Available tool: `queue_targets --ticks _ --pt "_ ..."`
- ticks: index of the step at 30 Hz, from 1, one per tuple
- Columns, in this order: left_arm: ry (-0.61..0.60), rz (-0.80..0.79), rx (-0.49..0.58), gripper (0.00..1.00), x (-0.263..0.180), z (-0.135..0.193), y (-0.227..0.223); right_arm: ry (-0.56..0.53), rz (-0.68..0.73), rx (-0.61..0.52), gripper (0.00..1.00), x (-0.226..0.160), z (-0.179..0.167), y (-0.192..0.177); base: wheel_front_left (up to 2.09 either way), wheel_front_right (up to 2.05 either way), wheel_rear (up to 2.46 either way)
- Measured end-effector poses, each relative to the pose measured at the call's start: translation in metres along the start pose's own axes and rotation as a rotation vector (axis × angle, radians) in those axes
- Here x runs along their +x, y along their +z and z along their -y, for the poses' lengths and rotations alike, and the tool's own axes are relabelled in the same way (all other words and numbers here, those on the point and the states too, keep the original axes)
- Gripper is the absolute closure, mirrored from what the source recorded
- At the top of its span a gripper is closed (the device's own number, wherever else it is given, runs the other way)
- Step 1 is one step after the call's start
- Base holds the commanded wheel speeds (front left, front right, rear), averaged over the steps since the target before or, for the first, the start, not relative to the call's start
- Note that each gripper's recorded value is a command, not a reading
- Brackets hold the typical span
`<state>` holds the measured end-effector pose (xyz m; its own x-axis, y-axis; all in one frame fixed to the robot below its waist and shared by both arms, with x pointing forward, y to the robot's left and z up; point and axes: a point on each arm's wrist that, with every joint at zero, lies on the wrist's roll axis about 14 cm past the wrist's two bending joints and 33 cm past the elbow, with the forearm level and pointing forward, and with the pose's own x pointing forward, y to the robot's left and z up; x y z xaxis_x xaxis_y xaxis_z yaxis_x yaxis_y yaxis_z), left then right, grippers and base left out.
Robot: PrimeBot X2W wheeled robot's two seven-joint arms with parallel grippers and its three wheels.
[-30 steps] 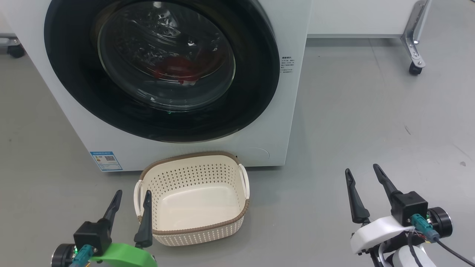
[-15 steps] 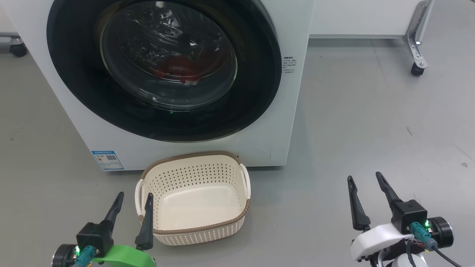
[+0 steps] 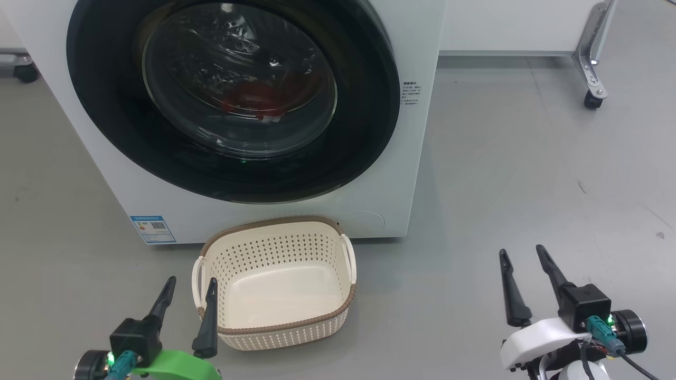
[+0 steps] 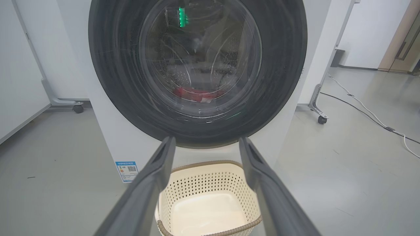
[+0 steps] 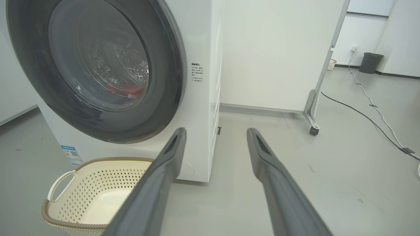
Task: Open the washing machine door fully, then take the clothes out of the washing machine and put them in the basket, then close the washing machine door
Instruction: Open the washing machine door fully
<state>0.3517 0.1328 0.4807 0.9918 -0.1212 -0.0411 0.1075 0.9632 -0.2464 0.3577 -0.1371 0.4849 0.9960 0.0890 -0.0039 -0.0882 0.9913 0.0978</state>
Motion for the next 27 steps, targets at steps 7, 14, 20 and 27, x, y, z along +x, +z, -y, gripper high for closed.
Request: queue_targets --ticks 7,14,20,27 --pt "0.006 -0.001 -0.004 0.0 0.0 -0.001 -0.001 0.013 -0.012 0.005 1.0 0.0 -0.002 -0.004 0.0 0.0 0.0" --pt "0.011 -0.006 -0.004 0.0 0.0 -0.002 -0.002 0.003 -0.022 0.079 1.0 0.001 -0.002 -0.007 0.0 0.0 0.0" --pt "0.015 -0.017 -0.001 0.0 0.003 -0.004 -0.005 -0.038 -0.03 0.256 1.0 0.006 0.005 -0.011 0.0 0.0 0.0" --pt "0.011 -0.01 0.001 0.0 0.014 -0.004 -0.003 -0.093 -0.014 0.548 1.0 0.022 0.021 -0.013 0.0 0.0 0.0"
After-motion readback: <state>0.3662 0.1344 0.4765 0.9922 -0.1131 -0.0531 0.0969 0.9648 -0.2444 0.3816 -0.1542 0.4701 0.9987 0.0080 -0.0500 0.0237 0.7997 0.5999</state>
